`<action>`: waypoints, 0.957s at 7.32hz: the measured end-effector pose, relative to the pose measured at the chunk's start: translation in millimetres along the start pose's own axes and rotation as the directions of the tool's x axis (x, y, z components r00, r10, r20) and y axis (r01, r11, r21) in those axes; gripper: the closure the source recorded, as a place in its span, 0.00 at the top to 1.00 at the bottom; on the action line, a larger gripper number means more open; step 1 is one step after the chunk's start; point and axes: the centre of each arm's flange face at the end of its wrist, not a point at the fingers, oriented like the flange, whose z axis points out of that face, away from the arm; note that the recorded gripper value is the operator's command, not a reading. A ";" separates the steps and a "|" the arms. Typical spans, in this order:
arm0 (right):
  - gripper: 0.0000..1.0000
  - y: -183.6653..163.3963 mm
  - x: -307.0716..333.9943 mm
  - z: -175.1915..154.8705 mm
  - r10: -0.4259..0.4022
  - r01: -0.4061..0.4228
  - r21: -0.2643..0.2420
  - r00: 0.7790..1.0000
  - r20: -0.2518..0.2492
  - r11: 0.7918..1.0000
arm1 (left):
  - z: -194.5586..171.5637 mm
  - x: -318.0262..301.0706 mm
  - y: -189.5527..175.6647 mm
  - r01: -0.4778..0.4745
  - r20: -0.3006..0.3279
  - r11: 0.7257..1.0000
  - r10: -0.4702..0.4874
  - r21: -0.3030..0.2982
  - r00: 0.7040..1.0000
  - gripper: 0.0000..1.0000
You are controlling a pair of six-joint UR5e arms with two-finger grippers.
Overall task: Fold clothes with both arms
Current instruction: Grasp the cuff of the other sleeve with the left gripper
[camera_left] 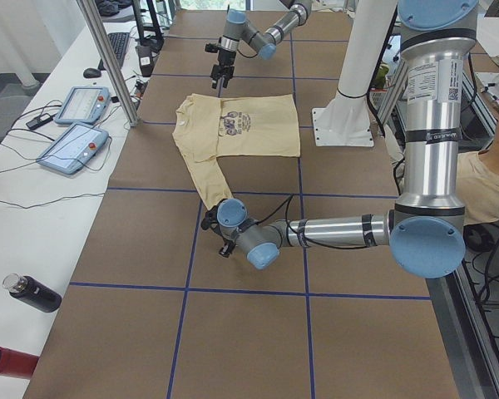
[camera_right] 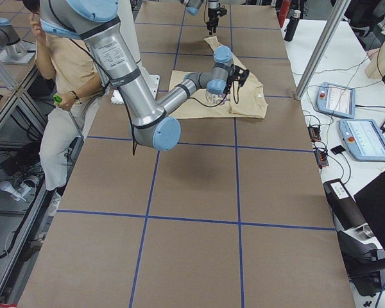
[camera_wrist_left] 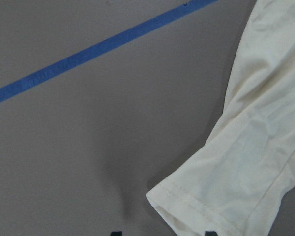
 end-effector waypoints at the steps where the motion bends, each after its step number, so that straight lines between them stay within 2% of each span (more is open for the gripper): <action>1: 1.00 0.0 0.2 0.2 0.000 0.000 0.002 1.000 0.000 1.000 | 1.7 2.0 -7.1 -0.008 -0.001 1.000 0.008 0.004 1.000 0.64; 7: 1.00 1.8 1.6 2.1 0.000 0.000 0.000 1.000 -0.003 1.000 | 12.2 -3.1 -22.5 -0.021 0.002 1.000 0.021 0.004 1.000 0.63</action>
